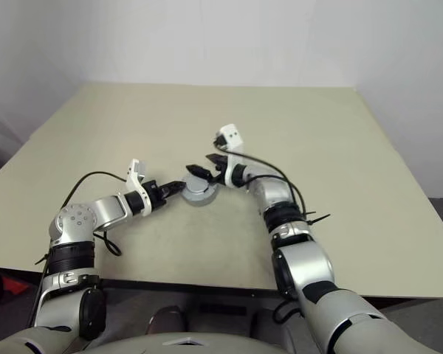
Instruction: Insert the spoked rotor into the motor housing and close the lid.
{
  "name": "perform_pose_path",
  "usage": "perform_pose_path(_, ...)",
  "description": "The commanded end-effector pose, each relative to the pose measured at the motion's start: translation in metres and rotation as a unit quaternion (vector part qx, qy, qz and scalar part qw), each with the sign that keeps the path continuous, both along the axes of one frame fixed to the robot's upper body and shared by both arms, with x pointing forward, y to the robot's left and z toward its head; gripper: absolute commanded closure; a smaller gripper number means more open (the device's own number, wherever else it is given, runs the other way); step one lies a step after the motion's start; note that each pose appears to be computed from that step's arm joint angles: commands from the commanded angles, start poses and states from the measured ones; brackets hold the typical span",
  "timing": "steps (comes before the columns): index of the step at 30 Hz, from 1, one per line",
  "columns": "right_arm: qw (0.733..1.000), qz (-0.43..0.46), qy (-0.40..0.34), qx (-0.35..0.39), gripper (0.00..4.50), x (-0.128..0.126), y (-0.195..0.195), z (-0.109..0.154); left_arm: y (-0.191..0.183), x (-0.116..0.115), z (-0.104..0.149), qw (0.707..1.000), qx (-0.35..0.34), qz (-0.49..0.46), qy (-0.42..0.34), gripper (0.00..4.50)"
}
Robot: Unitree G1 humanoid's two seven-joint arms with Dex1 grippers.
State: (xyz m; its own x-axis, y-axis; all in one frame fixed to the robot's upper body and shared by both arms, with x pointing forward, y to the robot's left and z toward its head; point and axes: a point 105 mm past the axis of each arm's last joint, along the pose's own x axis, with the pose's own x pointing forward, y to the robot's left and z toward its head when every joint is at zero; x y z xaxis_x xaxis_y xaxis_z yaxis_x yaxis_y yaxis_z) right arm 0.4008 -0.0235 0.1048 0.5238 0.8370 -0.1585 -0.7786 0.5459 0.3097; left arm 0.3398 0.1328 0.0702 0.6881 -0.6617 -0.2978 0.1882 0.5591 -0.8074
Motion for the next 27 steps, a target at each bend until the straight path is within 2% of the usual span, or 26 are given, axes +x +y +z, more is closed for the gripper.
perform_pose_path(1,0.999,0.02,0.034,0.025,0.01,-0.001,-0.012,0.027,-0.005,-0.006,-0.009,1.0,0.008,-0.013,0.017,4.5)
perform_pose_path(5,0.992,0.064,0.108,0.004,0.01,-0.017,-0.034,0.024,-0.004,-0.007,-0.01,1.0,0.009,-0.012,0.018,4.5)
perform_pose_path(11,0.97,0.082,0.227,-0.038,0.01,-0.044,-0.053,-0.018,-0.005,-0.007,-0.012,1.0,0.01,-0.01,0.019,4.5)
perform_pose_path(18,0.957,0.065,0.281,-0.022,0.01,-0.048,-0.031,-0.04,-0.002,-0.008,-0.013,1.0,0.013,-0.005,0.02,4.5)
perform_pose_path(27,0.947,0.057,0.314,0.034,0.01,-0.047,0.011,-0.039,0.004,-0.009,-0.012,1.0,0.023,0.005,0.018,4.5)
